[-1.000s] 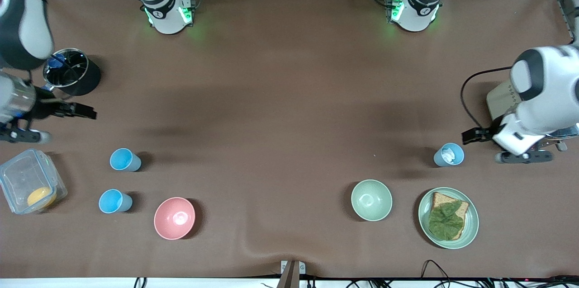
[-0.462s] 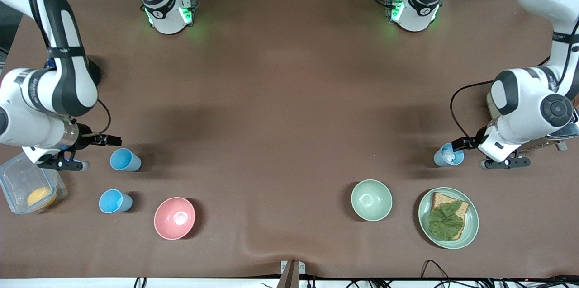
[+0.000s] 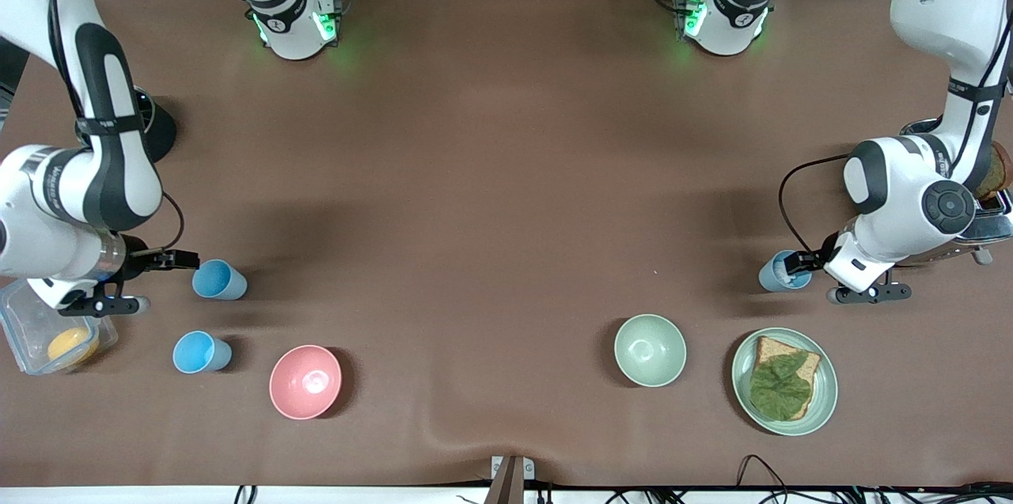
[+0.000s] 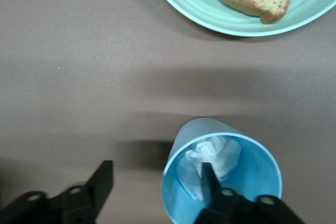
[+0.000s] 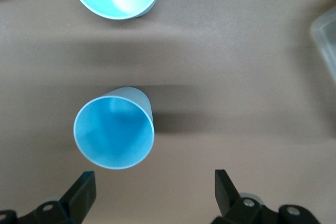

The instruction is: Stack blue cups with both arms

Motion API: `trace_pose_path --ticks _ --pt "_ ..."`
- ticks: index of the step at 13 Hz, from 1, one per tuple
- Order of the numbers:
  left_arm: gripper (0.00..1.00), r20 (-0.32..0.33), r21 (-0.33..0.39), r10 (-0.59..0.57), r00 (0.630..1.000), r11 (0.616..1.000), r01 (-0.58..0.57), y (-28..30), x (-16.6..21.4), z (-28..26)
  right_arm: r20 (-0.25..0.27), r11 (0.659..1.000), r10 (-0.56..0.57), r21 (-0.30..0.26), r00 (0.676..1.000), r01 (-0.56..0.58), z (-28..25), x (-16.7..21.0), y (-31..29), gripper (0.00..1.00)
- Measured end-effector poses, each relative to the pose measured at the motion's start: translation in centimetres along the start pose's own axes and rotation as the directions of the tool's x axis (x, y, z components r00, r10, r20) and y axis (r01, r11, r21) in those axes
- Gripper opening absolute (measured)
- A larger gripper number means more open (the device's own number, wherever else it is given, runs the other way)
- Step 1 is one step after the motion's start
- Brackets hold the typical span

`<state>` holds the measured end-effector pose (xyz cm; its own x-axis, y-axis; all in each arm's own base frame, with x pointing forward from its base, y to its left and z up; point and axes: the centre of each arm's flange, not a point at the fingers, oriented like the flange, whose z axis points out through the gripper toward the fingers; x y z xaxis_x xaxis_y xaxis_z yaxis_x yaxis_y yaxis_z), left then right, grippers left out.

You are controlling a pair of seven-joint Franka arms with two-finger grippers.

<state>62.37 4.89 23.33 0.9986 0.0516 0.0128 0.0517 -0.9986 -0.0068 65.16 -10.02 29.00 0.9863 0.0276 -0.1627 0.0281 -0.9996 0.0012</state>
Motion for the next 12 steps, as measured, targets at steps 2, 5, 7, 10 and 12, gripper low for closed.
trace_pose_path --ticks 2,5,7,10,12 --pt "0.44 -0.003 -0.002 0.006 1.000 1.000 -0.006 0.4 0.1 -0.1 0.005 1.000 0.003 0.017 1.000 -0.003 1.4 0.4 -0.1 1.00" --pt "0.14 -0.008 -0.010 0.025 1.000 1.000 -0.025 1.6 0.3 -0.3 -0.004 1.000 0.000 0.015 1.000 0.000 3.0 0.9 -0.1 1.00" --pt "0.03 -0.017 -0.025 0.031 0.999 0.999 -0.031 3.4 0.5 -1.0 -0.012 1.000 -0.001 0.011 1.000 0.001 3.6 1.2 0.0 1.00" --pt "0.03 -0.021 -0.062 -0.021 1.000 0.998 0.020 8.5 0.3 -3.8 -0.003 1.000 0.002 0.013 1.000 -0.002 5.1 1.4 0.1 1.00" --pt "0.03 -0.005 -0.091 -0.067 0.998 0.994 0.067 13.3 -0.6 -6.1 0.007 1.000 0.008 0.021 1.000 -0.009 6.2 1.4 0.1 1.00"
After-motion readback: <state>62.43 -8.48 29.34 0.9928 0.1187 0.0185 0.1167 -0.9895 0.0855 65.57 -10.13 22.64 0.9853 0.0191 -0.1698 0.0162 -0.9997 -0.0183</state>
